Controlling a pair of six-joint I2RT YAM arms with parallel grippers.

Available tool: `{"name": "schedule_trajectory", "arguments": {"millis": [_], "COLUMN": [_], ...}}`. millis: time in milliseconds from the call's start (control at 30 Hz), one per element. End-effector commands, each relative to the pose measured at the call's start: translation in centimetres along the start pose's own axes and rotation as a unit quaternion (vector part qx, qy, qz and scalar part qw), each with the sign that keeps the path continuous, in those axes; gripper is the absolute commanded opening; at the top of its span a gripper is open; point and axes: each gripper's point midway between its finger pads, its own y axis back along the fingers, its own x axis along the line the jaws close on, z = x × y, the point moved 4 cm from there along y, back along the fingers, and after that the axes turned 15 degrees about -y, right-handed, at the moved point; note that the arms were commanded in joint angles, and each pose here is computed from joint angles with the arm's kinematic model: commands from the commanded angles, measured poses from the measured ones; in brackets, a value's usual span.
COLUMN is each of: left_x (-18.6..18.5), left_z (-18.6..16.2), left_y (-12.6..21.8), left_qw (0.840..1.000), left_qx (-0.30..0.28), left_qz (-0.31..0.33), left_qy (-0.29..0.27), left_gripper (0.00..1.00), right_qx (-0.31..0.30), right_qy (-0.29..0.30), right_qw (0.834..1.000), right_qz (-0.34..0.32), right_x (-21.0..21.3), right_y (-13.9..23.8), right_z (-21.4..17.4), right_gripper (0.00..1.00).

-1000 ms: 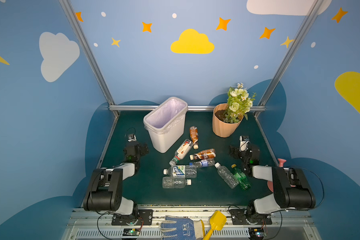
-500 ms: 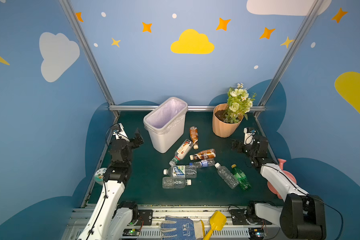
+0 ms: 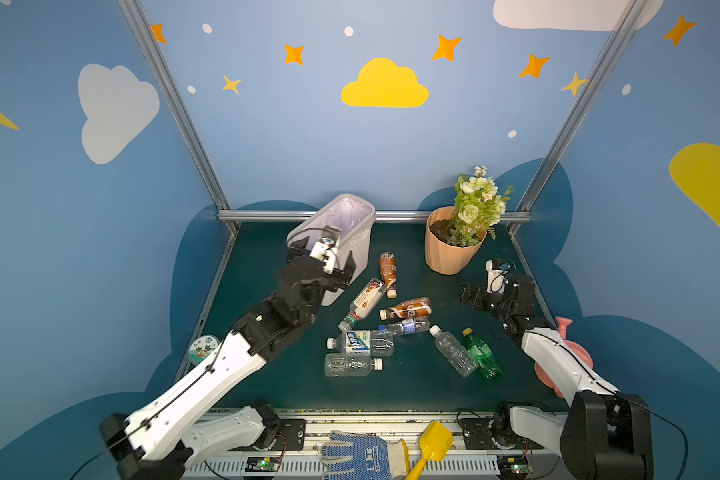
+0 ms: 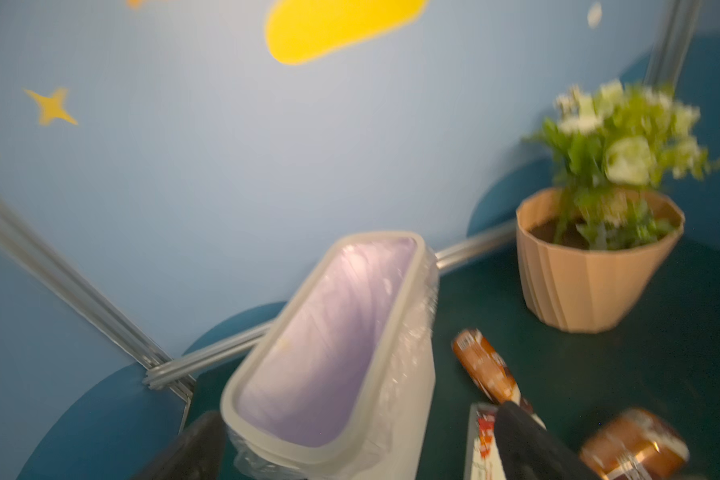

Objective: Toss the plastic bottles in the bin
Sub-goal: 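Reach the left gripper over the clear bottle with red label near the bin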

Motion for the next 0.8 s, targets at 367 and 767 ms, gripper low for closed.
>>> {"name": "schedule_trajectory", "arguments": {"millis": [367, 767], "left_x": [-12.5, -16.1], "left_z": [-7.3, -11.8], "left_y": [-6.9, -12.7], "left_qw": [0.941, 0.873], "left_qx": [0.243, 0.384], "left_qz": [-0.217, -0.29], "left_qy": [-0.092, -0.08], "left_gripper": [1.0, 0.97], "right_qx": [-0.011, -0.015], "right_qy": [-0.007, -0.009], "right_qw": [1.0, 0.999], "right_qz": [-0.013, -0.031], "right_x": [0.1, -0.5], "right_y": [1.1, 1.5], "right_z": [0.3, 0.1], "right_gripper": [0.97, 0.97]}}
